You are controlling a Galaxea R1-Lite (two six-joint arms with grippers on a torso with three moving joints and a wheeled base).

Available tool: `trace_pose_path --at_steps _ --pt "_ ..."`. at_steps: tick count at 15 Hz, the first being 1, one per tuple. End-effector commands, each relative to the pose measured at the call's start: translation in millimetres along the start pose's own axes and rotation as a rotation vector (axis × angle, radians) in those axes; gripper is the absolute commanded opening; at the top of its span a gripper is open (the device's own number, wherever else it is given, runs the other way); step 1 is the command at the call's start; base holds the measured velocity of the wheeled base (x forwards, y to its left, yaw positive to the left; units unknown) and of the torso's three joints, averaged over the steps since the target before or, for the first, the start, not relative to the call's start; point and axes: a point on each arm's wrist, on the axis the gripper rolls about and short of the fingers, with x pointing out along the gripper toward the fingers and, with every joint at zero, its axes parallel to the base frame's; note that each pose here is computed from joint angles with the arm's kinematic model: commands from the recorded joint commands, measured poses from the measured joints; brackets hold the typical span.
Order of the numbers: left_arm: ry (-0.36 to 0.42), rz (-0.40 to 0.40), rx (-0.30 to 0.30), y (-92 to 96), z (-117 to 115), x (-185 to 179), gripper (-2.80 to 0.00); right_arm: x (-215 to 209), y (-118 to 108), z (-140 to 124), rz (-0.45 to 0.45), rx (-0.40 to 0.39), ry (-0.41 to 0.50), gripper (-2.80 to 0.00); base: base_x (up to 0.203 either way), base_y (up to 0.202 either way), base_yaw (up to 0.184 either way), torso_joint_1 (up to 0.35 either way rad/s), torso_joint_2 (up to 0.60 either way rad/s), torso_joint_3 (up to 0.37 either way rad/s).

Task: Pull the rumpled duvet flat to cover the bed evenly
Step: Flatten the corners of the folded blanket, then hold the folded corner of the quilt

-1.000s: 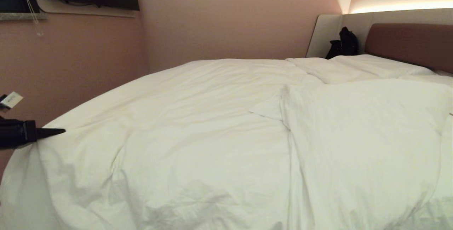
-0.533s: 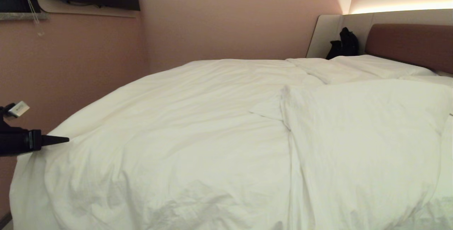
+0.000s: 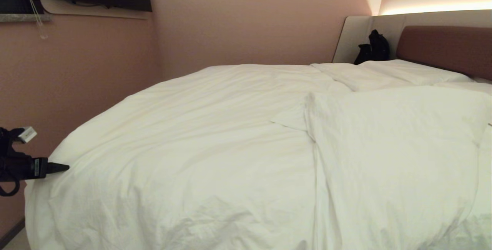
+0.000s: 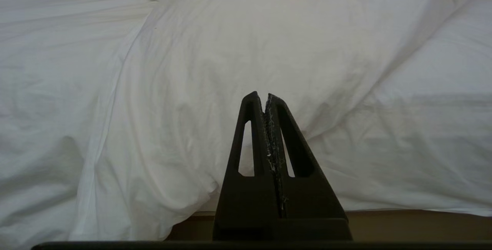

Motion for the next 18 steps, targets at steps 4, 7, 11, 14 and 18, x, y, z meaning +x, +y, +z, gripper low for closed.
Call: trace_pose_path --at_steps 4,7,11,14,18 --pt "0.027 -0.001 -0.032 9.5 -12.8 7.0 0.0 0.0 0.0 0.0 -0.001 0.0 -0.001 -2.8 0.0 0.0 0.0 0.0 0.0 0.0" --pt "-0.003 0.015 -0.032 12.7 -9.4 -6.7 0.0 0.0 0.0 0.0 0.0 0.0 -0.001 -2.8 0.0 0.0 0.0 0.0 0.0 0.0" --pt "-0.218 0.064 0.024 6.7 7.8 -57.5 0.0 0.1 0.0 0.0 0.0 0.0 0.001 -2.8 0.0 0.0 0.0 0.0 0.0 0.0" --pt "-0.362 0.085 -0.007 -10.3 23.4 -98.7 0.0 0.0 0.0 0.0 0.0 0.0 -0.001 -2.8 0.0 0.0 0.0 0.0 0.0 0.0" --pt "-0.461 0.053 -0.072 -31.8 39.2 -139.6 -2.8 0.1 0.0 0.0 0.0 0.0 0.001 -2.8 0.0 0.0 0.0 0.0 0.0 0.0"
